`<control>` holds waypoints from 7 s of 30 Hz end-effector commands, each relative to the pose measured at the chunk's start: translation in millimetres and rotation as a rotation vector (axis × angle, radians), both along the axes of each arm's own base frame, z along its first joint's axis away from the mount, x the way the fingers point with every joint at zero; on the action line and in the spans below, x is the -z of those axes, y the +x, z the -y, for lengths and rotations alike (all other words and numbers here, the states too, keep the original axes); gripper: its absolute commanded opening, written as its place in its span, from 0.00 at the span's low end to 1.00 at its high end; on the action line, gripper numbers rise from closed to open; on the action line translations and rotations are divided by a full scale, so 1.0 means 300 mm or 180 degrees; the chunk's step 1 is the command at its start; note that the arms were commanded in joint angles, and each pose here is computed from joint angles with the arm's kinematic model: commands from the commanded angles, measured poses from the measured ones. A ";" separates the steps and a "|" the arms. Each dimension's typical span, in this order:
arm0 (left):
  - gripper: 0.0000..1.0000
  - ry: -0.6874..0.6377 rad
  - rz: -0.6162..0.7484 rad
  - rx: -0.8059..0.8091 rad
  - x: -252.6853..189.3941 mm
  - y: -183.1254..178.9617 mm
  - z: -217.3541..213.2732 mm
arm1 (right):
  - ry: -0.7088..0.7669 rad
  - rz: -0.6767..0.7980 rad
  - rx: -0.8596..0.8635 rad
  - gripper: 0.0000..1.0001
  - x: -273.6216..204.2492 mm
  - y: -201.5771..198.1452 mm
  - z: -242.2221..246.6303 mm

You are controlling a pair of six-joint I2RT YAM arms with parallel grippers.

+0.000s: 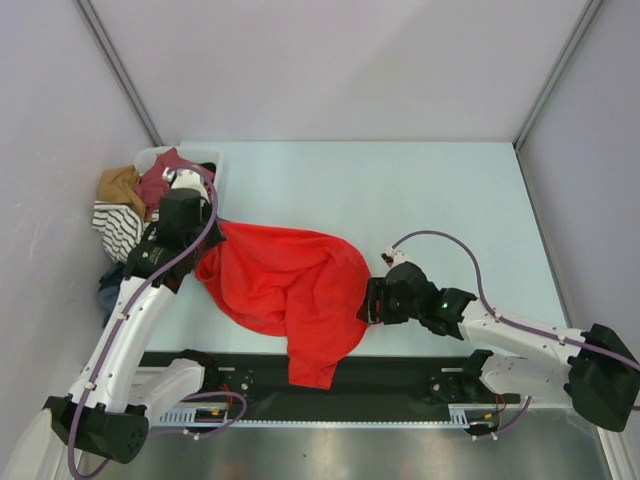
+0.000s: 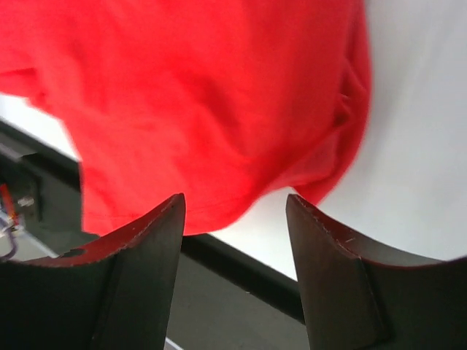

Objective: Fold and stack the tank tops

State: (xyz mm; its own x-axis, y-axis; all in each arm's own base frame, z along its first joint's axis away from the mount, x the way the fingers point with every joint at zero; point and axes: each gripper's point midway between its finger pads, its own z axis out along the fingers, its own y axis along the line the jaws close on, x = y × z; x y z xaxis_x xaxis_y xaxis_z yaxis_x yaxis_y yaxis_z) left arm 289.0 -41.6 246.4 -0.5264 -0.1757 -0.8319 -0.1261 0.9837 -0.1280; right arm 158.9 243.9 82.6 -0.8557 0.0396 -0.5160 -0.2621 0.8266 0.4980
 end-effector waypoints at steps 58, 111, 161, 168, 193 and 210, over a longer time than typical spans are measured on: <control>0.00 -0.0663 0.2530 0.0746 -1.129 -0.314 0.050 | 0.0902 0.4214 0.1221 0.00 -1.772 -0.034 0.578; 0.81 -0.0920 -0.0255 0.0925 0.163 0.276 0.583 | -0.0297 0.0397 0.2421 0.67 -0.200 0.701 0.848; 0.62 -0.0404 -0.1074 0.1220 0.573 0.052 0.582 | -0.1121 0.0024 0.3145 0.01 0.028 0.593 0.978; 0.53 -0.0524 -0.1262 0.1334 0.645 0.052 0.632 | -0.1084 0.0014 0.3113 0.00 0.036 0.596 0.969; 0.00 -0.0358 -0.0955 0.1115 0.496 0.085 0.570 | -0.1022 0.0131 0.3182 0.00 -0.015 0.596 0.979; 0.00 -0.0604 -0.0480 0.1160 0.295 0.089 0.577 | -0.0869 0.0491 0.3276 0.00 -0.181 0.614 0.998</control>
